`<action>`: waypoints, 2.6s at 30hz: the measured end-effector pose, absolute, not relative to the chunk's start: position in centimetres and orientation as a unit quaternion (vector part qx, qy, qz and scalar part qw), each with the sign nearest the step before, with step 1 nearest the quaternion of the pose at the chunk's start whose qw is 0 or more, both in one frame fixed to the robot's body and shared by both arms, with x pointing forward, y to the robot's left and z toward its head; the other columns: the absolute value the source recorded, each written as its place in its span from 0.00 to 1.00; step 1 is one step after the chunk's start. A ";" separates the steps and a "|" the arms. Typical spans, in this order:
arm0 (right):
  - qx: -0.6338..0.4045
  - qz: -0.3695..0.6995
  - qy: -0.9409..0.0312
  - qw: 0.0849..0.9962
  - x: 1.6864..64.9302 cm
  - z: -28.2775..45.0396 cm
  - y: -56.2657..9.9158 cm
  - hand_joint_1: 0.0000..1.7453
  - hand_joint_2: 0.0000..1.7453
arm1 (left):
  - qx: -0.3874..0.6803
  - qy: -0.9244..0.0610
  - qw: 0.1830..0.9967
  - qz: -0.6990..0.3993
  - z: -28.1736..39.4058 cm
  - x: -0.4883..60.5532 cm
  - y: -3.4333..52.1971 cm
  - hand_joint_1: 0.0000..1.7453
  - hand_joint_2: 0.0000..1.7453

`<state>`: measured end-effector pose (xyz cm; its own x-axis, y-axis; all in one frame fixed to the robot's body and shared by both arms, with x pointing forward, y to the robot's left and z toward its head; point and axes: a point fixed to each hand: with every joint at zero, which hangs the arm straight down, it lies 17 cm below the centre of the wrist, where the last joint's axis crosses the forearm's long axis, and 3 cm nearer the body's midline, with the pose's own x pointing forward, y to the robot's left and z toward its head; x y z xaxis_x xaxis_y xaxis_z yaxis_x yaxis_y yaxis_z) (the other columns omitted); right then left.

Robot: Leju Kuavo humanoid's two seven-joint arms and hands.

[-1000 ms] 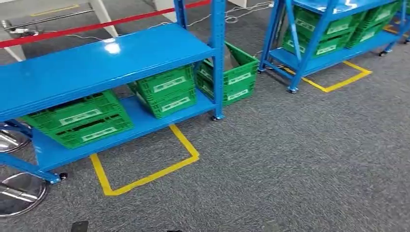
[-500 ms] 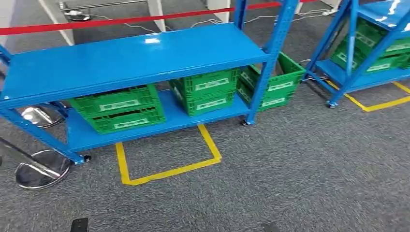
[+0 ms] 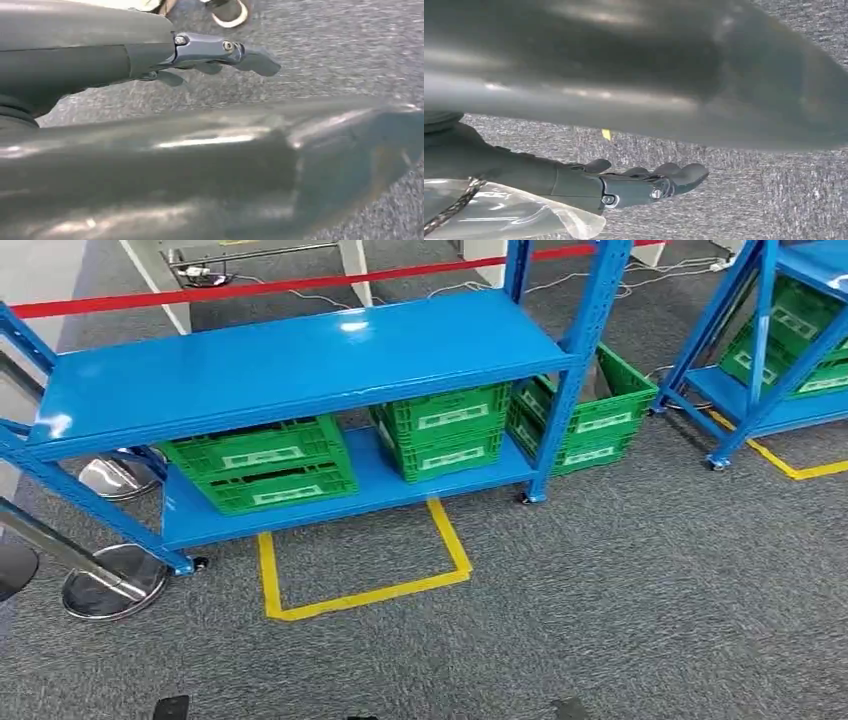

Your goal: Take the parts from the cabinet and place them on the table.

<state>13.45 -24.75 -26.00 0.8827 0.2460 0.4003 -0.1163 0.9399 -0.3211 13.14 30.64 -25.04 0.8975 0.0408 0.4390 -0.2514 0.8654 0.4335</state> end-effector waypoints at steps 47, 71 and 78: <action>-0.119 0.059 -0.201 0.971 12.4 -26.4 -24.0 0.00 0.00 | 0.252 -0.188 0.946 0.082 -25.3 11.9 30.3 0.00 0.00; -0.116 0.079 -0.187 0.972 12.1 -26.6 -23.9 0.00 0.00 | 0.250 -0.175 0.950 0.072 -25.5 12.0 30.1 0.00 1.00; -0.115 0.111 -0.184 0.970 11.8 -26.7 -23.6 0.00 0.00 | 0.247 -0.162 0.953 0.068 -25.7 11.3 30.0 0.00 1.00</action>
